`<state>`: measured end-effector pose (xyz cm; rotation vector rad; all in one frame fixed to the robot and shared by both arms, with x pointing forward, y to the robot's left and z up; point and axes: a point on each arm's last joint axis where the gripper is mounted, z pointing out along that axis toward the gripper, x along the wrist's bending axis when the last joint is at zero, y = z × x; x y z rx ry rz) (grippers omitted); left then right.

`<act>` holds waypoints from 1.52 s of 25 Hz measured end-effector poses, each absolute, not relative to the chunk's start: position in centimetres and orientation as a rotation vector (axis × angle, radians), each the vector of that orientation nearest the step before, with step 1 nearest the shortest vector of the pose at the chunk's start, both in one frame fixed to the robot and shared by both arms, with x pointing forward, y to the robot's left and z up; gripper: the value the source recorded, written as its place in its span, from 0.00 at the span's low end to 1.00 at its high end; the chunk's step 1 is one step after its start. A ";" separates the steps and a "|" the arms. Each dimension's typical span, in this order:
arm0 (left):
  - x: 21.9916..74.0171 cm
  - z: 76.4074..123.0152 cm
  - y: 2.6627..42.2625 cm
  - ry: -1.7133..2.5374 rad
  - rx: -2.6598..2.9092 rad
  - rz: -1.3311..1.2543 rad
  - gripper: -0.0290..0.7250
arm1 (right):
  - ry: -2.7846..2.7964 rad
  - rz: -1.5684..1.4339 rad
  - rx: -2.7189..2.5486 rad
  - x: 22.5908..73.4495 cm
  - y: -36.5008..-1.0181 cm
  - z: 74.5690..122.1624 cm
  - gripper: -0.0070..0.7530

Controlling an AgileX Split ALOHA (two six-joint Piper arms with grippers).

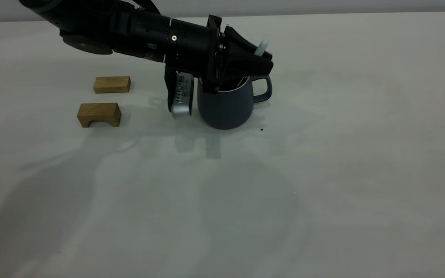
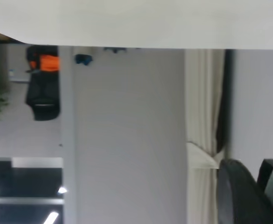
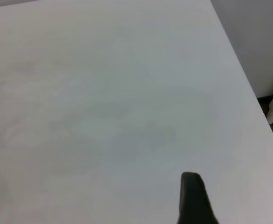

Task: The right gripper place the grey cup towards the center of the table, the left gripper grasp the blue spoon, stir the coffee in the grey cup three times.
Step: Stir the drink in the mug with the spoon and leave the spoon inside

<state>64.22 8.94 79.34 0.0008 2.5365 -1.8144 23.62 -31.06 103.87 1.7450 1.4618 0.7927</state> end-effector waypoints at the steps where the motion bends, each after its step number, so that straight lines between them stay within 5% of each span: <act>1: 64.2 79.3 9.2 2.547 0.021 -1.808 0.21 | 1.462 0.793 1.745 23.6 -31.1 103.9 0.68; 9: 65.1 79.1 12.2 2.552 0.006 -1.778 0.21 | 1.462 0.793 1.745 23.6 -31.1 103.9 0.68; 30: 66.1 79.2 12.2 2.436 -0.187 -1.850 0.21 | 1.462 0.793 1.745 23.6 -31.1 103.9 0.68; 33: 66.0 79.4 12.1 2.429 -0.178 -1.873 0.27 | 1.462 0.793 1.745 23.6 -31.1 103.9 0.68; 38: 65.9 79.5 12.1 2.424 -0.171 -1.889 0.52 | 1.462 0.793 1.745 23.6 -31.1 103.9 0.68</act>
